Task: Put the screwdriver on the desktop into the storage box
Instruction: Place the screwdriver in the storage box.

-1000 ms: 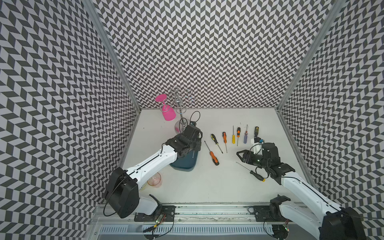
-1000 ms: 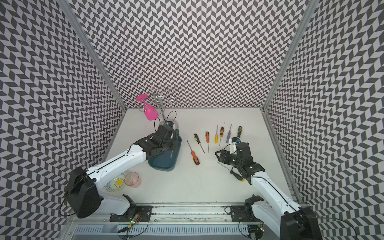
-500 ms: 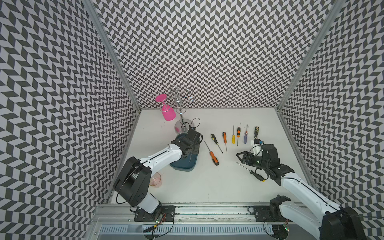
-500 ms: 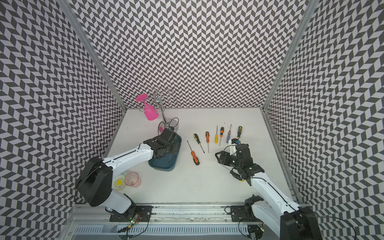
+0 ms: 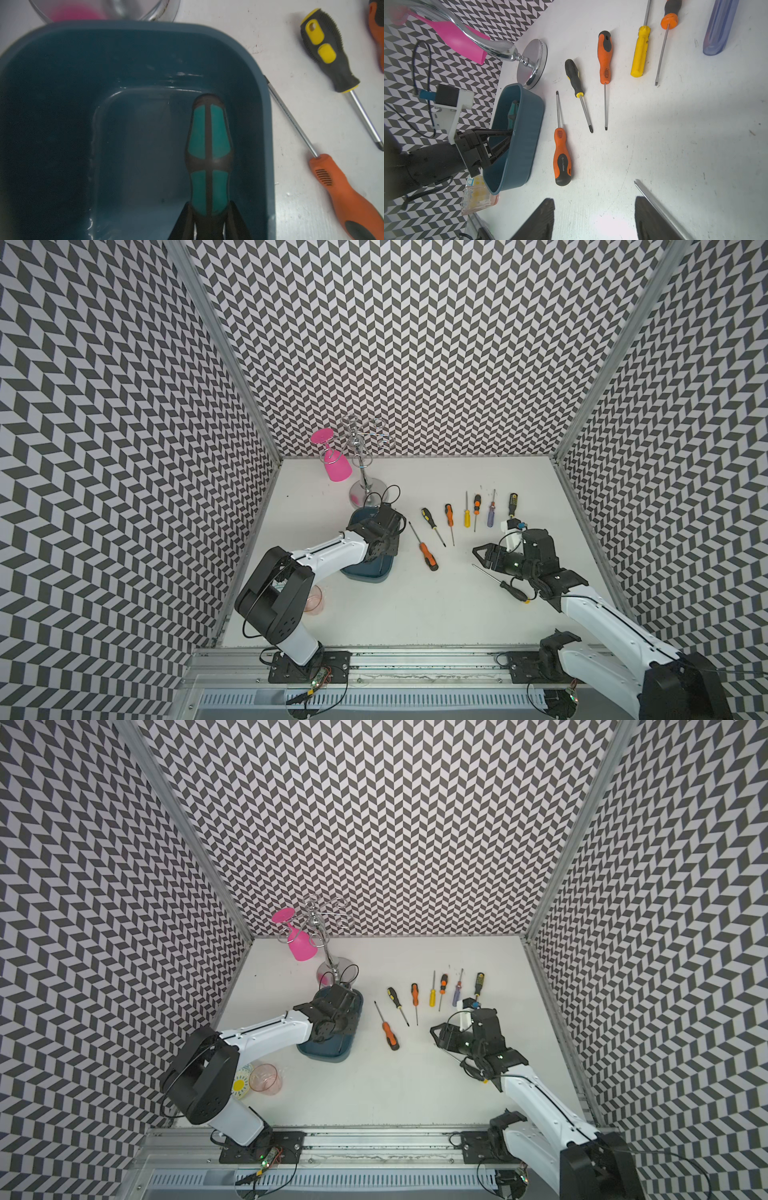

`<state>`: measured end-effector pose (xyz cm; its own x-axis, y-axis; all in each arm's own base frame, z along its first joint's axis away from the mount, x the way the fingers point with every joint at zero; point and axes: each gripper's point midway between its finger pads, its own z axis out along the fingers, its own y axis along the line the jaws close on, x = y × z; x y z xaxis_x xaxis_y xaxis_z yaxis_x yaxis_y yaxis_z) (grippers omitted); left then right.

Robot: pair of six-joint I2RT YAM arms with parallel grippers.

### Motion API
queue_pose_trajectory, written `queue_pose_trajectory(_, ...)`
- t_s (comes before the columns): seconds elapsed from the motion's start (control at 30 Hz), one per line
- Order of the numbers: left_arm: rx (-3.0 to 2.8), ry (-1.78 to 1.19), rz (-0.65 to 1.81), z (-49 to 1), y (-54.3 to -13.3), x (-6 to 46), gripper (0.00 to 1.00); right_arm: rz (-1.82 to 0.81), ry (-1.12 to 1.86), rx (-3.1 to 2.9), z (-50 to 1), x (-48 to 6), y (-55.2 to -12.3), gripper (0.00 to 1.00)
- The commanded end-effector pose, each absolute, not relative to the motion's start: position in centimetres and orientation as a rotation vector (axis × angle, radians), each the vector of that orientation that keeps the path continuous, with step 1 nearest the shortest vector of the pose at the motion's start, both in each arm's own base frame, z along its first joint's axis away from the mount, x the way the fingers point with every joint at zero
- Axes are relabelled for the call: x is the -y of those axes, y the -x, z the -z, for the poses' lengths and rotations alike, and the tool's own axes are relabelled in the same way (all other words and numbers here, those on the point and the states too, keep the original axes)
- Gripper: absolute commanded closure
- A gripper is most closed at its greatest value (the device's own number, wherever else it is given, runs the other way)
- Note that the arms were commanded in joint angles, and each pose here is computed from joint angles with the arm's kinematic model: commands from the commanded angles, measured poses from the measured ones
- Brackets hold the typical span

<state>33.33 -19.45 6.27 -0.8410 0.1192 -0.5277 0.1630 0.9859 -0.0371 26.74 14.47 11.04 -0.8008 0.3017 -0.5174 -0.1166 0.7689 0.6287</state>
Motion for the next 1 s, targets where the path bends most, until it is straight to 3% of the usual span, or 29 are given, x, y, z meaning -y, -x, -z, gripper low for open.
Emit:
queue_pose_trajectory(0.0,-2.569,-0.184,0.154,-5.92,-33.64,20.24,0.83,-0.913,-0.116,-2.310,-11.25,-14.97,-27.04,0.35)
queue_pose_trajectory(0.43,-2.588,-0.175,0.155,-5.09,-33.32,20.21,0.72,-0.917,-0.121,-2.312,-11.07,-15.03,-27.05,0.35)
queue_pose_trajectory(0.7,-2.591,-0.163,0.151,-5.07,-33.17,20.10,0.55,-0.921,-0.122,-2.311,-11.14,-15.02,-26.91,0.35)
queue_pose_trajectory(0.97,-2.575,-0.148,0.167,-5.79,-33.01,20.02,0.55,-0.923,-0.122,-2.309,-11.34,-15.05,-26.83,0.35)
